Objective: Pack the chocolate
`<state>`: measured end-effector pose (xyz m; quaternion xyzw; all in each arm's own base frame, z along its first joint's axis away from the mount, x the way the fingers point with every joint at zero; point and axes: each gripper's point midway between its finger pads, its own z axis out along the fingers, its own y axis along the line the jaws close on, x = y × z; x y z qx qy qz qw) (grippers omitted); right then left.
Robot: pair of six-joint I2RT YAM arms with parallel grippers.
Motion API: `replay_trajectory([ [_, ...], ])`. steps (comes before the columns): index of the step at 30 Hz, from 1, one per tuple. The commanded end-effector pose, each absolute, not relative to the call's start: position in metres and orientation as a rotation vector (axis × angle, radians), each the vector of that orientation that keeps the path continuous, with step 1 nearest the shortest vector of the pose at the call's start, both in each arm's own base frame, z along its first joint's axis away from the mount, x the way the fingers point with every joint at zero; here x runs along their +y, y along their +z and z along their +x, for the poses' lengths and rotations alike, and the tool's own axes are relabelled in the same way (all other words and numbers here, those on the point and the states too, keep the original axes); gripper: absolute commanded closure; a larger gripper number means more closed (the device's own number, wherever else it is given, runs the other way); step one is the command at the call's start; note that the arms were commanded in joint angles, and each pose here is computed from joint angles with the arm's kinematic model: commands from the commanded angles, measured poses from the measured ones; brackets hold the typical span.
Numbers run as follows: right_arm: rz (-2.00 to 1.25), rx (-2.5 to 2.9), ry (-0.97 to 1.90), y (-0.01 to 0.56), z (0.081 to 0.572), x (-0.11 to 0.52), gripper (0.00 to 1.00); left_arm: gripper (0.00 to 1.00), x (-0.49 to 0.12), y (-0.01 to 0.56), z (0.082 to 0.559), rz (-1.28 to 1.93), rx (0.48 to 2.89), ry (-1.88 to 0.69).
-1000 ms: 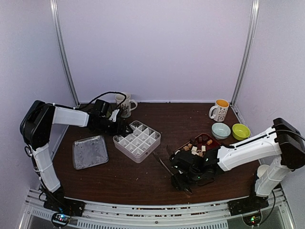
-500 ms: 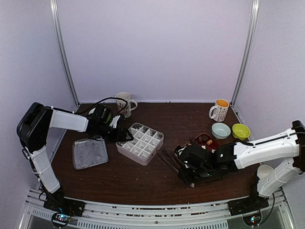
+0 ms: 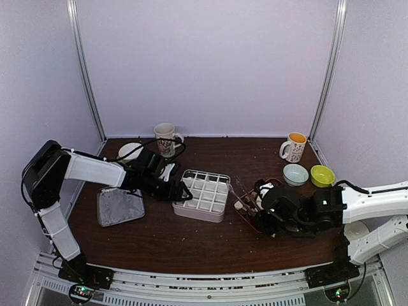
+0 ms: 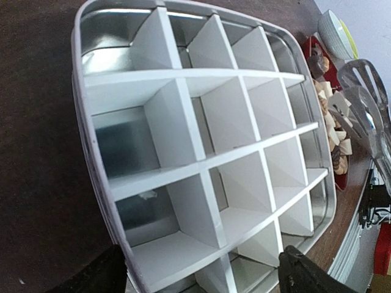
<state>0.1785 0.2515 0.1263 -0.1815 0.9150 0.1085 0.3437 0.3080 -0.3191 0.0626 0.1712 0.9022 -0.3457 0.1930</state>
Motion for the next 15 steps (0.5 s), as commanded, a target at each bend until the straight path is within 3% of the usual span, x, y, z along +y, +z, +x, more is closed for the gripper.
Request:
replay_trajectory([
  [1, -0.410, 2.312, 0.232, 0.148, 0.189, 0.241, 0.67, 0.11, -0.337, 0.078, 0.305, 0.476, 2.468, -1.015],
  [15, -0.437, 2.255, 0.344, 0.165, 0.194, 0.270, 0.67, 0.12, -0.332, 0.093, 0.286, 0.438, 2.427, -1.012],
])
